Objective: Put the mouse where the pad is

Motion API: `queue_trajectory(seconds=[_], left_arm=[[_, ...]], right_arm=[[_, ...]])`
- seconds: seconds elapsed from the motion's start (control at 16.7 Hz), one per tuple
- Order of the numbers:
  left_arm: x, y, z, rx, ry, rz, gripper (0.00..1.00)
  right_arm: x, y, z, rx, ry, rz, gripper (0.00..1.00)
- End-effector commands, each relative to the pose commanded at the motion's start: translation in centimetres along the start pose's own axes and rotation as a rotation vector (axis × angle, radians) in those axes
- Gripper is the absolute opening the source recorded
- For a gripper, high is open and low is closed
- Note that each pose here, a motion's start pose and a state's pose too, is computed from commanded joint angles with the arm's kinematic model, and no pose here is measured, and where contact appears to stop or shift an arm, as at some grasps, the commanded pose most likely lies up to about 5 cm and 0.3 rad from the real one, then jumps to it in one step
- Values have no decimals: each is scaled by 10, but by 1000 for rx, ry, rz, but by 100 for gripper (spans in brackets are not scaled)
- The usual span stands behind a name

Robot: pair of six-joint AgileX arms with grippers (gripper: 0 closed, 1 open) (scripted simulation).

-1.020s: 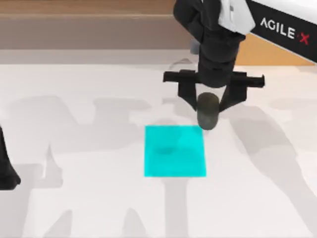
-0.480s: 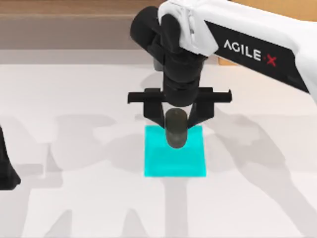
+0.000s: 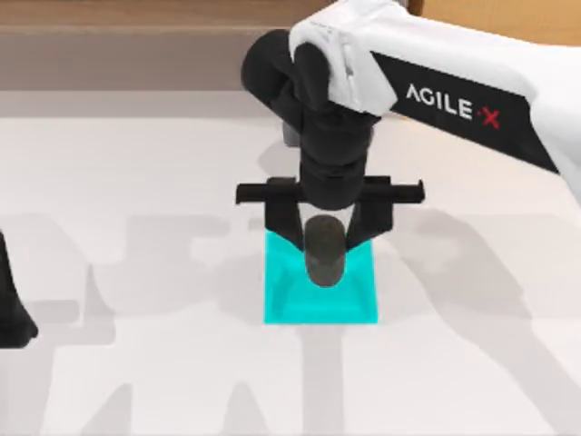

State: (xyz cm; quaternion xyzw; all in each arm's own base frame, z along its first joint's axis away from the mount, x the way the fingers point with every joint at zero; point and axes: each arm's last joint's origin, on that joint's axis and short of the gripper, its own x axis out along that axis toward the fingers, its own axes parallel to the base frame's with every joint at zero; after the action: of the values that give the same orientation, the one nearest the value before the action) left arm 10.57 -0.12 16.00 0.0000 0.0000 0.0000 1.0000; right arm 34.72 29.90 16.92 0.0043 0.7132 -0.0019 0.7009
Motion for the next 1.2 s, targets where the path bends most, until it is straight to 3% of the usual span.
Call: queue_trajectory(seconds=[0.3, 1.02, 1.2], left_arm=[[0, 0, 0, 0, 0, 0, 100], [0, 0, 0, 0, 0, 0, 100], [0, 0, 0, 0, 0, 0, 100]], right_arm=[[21, -2, -3, 3, 46, -8, 0], [29, 2, 5, -2, -54, 1, 0], [29, 2, 5, -2, -54, 1, 23]])
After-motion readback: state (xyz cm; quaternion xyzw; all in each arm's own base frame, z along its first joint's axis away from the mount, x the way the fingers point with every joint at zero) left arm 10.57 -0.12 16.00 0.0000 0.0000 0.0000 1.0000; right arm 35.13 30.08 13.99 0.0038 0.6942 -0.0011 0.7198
